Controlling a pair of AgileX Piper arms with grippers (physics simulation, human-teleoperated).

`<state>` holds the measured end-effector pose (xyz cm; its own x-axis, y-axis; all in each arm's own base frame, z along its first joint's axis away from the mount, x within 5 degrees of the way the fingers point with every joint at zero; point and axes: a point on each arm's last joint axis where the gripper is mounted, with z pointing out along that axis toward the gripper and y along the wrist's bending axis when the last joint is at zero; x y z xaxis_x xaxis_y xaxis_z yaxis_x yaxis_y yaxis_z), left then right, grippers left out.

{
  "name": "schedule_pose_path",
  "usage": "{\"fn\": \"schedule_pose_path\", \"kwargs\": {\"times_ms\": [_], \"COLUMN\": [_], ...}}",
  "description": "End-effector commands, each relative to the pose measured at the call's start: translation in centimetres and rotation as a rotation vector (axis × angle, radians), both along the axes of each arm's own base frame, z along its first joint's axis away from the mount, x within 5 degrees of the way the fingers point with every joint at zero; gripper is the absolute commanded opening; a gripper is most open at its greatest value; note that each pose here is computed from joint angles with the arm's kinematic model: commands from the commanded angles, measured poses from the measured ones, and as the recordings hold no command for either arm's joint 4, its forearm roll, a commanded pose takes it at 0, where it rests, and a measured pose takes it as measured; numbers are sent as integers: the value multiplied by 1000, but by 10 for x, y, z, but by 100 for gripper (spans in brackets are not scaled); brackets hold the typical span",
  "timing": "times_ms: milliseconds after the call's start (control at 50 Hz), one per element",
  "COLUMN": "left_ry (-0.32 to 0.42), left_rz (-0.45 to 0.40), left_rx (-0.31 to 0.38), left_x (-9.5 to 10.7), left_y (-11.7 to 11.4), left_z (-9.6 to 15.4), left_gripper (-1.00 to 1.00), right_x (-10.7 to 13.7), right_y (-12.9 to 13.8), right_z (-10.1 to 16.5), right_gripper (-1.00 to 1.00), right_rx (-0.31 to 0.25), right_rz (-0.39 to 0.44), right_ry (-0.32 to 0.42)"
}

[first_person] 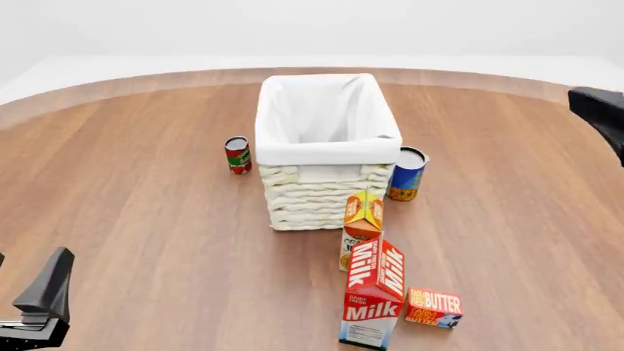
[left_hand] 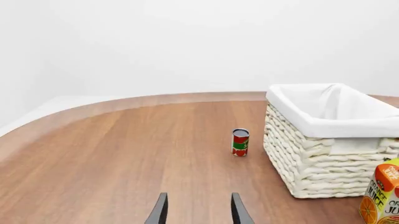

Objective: Pick up the butter and put it in the basket.

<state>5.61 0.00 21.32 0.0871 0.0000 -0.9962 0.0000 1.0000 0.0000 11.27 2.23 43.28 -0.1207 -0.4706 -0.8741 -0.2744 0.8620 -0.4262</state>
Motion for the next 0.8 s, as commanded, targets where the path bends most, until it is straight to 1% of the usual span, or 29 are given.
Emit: {"fn": "schedule_pose_path", "kwargs": {"times_ms": [20,40,60,100,140,180,200,260,280,320,380,420,460,480,540,580,680,700,760,800], "left_ry": [0,0,0,0,0,0,0,0,0,0,0,0,0,0,0,0,0,0,0,0], "left_rz": [0,0,0,0,0,0,0,0,0,0,0,0,0,0,0,0,0,0,0,0], "left_rx": [0,0,0,0,0,0,0,0,0,0,0,0,0,0,0,0,0,0,0,0], "left_x": [0,0,0,0,0,0,0,0,0,0,0,0,0,0,0,0,0,0,0,0], "left_y": [0,0,0,0,0,0,0,0,0,0,0,0,0,0,0,0,0,0,0,0], "left_z": [0,0,0,0,0,0,0,0,0,0,0,0,0,0,0,0,0,0,0,0], "left_gripper": [100,100,100,100,100,100,100,100,100,100,100,100,100,100,100,100,100,100,100,100], "right_x": [5,5,5,6,3,0,0,-1,1,1,2,0,-3,-5,-8,-7,-9,-10,-18,-23], "right_y": [7,8,9,10,13,15,16,16,15,15,15,15,15,15,15,15,14,14,14,15], "right_z": [30,31,32,28,23,13,10,3,0,4,3,-4,-8,-12,-15,-15,-30,-34,-43,-46], "right_gripper": [100,100,100,100,100,100,100,100,100,100,100,100,100,100,100,100,100,100,100,100], "right_rx": [-149,-171,-179,-222,-254,-311,-322,-375,-405,-398,-421,-459,-474,-495,-508,-515,-562,-576,-595,-594], "right_rz": [90,100,108,129,175,215,226,246,251,249,256,276,297,310,334,334,354,365,407,436], "right_ry": [28,26,32,50,75,90,106,120,127,129,147,165,184,193,212,217,251,259,282,298]}}
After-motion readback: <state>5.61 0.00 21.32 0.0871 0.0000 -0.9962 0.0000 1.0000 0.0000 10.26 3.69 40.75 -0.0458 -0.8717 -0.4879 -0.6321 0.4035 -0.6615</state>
